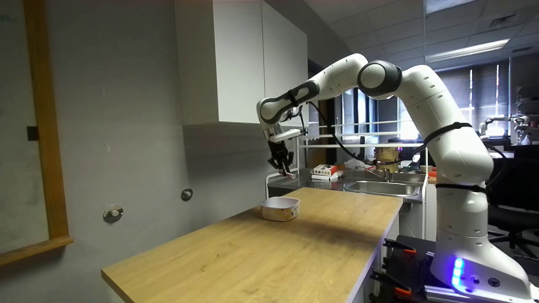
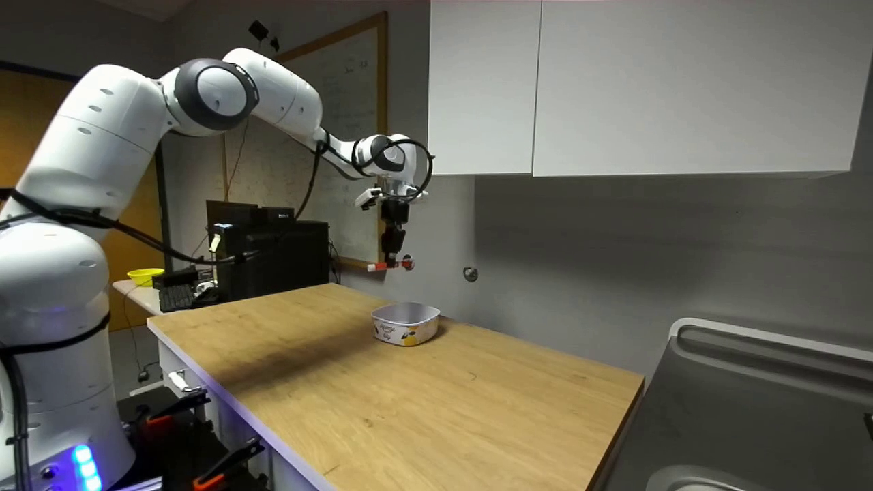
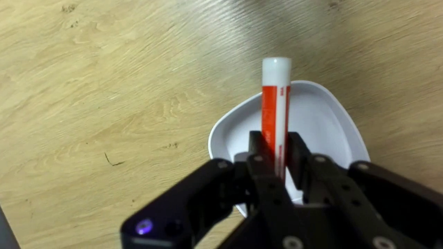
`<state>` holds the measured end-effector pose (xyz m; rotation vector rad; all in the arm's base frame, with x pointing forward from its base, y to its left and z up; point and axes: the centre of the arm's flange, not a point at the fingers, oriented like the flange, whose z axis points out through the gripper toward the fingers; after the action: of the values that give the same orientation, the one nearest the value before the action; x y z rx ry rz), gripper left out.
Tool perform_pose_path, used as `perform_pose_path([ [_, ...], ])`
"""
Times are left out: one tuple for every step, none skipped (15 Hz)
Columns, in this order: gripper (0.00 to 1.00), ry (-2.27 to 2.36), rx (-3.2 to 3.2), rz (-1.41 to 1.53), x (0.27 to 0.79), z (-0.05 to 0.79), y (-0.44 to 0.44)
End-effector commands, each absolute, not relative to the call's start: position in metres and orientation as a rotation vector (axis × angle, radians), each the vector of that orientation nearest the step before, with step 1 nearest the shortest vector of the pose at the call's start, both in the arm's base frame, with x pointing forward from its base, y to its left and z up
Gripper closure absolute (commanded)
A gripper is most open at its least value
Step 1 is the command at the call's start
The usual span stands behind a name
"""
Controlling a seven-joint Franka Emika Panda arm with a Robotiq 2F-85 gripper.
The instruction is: Put the marker inside the bowl
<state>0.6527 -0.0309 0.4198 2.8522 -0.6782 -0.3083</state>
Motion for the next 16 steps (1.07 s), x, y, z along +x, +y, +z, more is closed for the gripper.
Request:
perform_pose_path([
  [0.95, -0.620, 2.857, -0.371, 0.691, 0.399, -0.043],
  [0.95, -0.608, 2.863, -0.381, 0.695, 0.391, -0.045],
  [0.95, -0.592, 2.870, -0.391, 0.698, 0.381, -0.046],
  [0.95, -0.576, 2.873, -0.402, 0.703, 0.369, -0.048],
  [0.95, -0.561, 2.877, -0.414, 0.706, 0.360, -0.049],
  [0.95, -0.547, 2.880, -0.427, 0.710, 0.349, -0.050],
  [0.95, -0.535, 2.884, -0.437, 0.714, 0.340, -0.050],
  [0.95, -0.522, 2.887, -0.447, 0.717, 0.330, -0.051],
  [0.95, -0.511, 2.891, -0.460, 0.720, 0.321, -0.050],
  [0.95, -0.501, 2.894, -0.468, 0.722, 0.313, -0.050],
  [0.95, -0.492, 2.897, -0.478, 0.724, 0.306, -0.050],
  [0.95, -0.484, 2.899, -0.484, 0.726, 0.300, -0.050],
  [0.95, -0.478, 2.900, -0.489, 0.727, 0.295, -0.050],
  [0.95, -0.472, 2.900, -0.493, 0.729, 0.290, -0.051],
  [0.95, -0.469, 2.901, -0.496, 0.730, 0.287, -0.051],
  [0.95, -0.464, 2.900, -0.499, 0.731, 0.285, -0.052],
])
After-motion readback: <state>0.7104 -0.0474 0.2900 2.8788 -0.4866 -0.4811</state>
